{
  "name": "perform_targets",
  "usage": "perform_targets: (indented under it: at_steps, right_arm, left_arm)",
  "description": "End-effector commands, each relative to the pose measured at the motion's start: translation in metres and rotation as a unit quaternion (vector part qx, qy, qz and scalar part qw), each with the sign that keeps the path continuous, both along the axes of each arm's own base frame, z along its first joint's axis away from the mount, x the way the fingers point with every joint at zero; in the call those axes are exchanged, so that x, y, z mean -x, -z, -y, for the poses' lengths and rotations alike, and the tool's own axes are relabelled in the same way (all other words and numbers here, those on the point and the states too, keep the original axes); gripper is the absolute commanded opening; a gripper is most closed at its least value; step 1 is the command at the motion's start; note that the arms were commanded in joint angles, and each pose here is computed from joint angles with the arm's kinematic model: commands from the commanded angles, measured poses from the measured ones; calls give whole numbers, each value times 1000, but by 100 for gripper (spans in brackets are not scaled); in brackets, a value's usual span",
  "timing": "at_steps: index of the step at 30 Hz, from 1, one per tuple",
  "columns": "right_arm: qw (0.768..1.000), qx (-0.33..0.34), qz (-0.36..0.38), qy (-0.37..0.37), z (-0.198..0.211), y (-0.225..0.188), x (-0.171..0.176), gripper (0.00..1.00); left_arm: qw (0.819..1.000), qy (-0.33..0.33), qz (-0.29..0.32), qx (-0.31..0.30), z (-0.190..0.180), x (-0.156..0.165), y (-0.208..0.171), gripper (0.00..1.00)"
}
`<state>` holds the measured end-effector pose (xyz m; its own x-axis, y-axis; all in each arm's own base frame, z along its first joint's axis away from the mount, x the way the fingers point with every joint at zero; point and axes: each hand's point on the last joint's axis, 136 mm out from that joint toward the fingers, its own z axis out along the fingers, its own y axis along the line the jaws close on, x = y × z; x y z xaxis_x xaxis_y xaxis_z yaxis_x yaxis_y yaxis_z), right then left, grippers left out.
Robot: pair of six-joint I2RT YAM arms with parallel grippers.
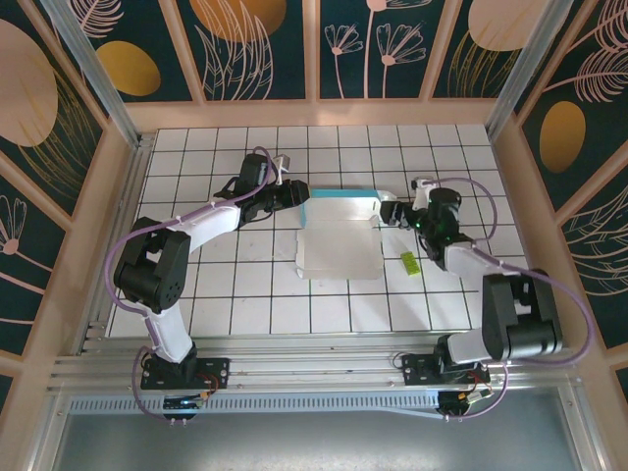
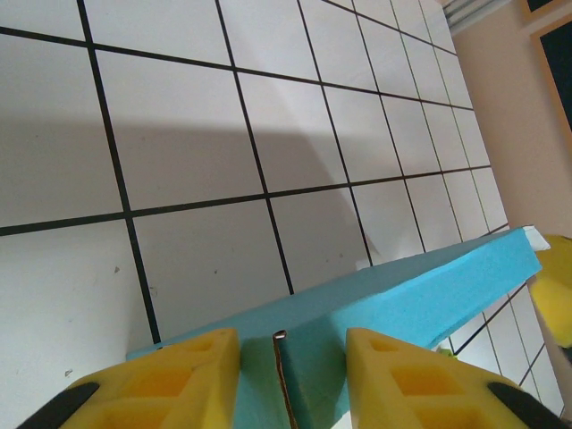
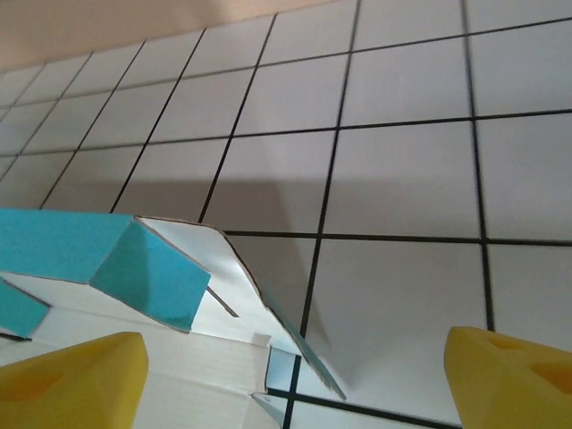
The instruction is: Fold the paper box
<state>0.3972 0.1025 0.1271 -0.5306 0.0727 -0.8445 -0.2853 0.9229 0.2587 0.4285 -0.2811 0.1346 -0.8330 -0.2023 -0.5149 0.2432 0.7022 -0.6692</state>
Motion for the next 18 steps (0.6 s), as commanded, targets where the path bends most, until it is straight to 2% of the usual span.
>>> perform_targets:
  at_steps: [1,4,7,18]
  right_arm:
    - [998,28,5,-58,-12,6,-8,77]
    - [998,20,-15,-50,-13,15,-22,70]
    - [999,14,-49,-7,-5,26,-33,65]
    - [988,-49,-139,39,-8,64,-20,65]
  left_arm:
    - [1000,8,-24,-15,1,10,13,35]
    - [1000,8,-24,-15,1,10,14,35]
    - [1000,9,-22,-14,2,10,12,35]
    - [1000,12,-19,-9,3,11,8,35]
